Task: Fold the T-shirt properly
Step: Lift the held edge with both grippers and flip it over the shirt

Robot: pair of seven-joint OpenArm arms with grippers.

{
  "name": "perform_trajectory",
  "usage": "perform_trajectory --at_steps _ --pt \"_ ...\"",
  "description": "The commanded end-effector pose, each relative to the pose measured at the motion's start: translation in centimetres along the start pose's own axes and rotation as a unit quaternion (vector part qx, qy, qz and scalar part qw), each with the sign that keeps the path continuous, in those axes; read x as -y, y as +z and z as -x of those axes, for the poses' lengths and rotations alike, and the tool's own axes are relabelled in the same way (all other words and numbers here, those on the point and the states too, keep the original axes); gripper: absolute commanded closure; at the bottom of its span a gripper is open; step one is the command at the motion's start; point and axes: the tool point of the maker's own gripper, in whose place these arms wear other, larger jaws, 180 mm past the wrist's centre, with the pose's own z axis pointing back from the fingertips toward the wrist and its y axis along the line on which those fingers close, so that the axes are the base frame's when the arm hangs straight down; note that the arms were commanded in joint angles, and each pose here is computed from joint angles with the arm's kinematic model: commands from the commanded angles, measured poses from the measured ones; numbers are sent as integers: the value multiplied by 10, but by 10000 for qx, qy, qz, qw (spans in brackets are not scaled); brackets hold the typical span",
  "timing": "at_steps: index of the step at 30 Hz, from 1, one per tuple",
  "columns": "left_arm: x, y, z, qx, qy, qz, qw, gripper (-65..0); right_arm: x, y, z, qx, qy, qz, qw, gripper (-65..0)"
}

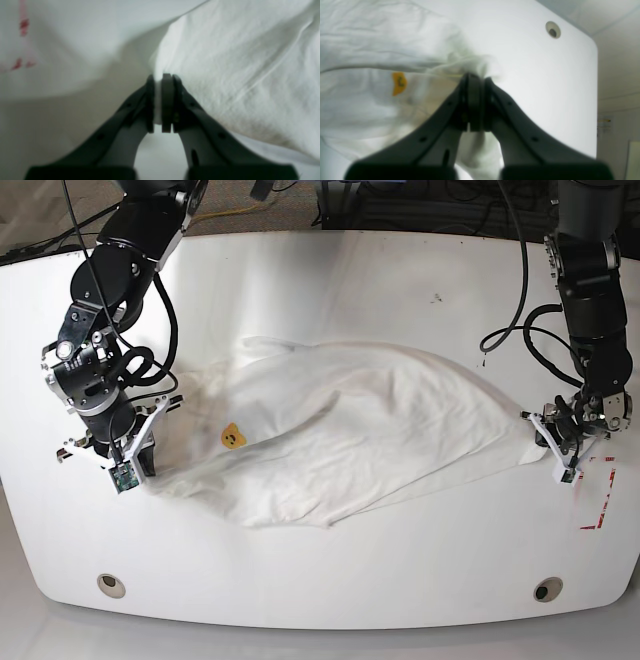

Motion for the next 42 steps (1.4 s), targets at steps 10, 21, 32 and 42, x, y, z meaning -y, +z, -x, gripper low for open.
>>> perform_trajectory --at_steps 10,21,32,42 --pt "-49 93 -135 1017 -792 -994 9867 0 41 3 -78 873 107 436 9952 0" --pt "-67 203 -197 1968 -923 -1975 9559 -10 96 26 -138 1221 282 1060 9864 0" --pt "-71 228 -201 2027 -1055 -2255 9471 -10 91 22 -111 899 294 1011 9904 0" --pt "-82 186 -96 936 -785 -2138 9692 -7 40 10 -12 -79 -99 492 9987 0"
